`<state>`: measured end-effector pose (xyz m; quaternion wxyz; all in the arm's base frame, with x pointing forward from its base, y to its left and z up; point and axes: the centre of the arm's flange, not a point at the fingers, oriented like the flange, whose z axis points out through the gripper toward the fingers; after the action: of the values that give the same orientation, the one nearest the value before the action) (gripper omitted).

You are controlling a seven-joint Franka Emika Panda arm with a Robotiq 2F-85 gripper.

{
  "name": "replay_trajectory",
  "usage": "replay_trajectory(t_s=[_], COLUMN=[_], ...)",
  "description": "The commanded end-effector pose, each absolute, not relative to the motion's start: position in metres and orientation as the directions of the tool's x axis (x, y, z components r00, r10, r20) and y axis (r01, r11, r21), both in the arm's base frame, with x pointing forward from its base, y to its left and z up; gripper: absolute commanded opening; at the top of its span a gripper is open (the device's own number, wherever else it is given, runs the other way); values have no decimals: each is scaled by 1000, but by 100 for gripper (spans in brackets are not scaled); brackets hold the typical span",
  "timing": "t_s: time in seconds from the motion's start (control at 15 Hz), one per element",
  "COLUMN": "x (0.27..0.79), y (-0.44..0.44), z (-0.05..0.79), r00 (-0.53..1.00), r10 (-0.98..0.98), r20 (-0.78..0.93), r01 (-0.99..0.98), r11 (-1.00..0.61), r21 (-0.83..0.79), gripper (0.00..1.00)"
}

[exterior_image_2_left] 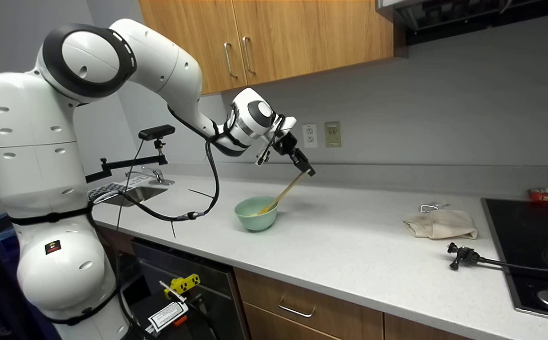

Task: Use the wooden spoon to mix in the bowl

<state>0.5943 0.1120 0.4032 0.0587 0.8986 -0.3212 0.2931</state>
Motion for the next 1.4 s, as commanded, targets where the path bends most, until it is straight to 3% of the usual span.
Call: replay_trajectory(t_s=[0.0,0.8,1.33], x=[588,582,561], y=[113,114,104], z=[406,425,413], r00=[618,607,684], r10=[-525,-615,-555], r20=[586,503,473], r01=[-612,-648,-623], r11=[-789,-750,-782], r21=[-62,-134,-17], gripper=[2,2,2])
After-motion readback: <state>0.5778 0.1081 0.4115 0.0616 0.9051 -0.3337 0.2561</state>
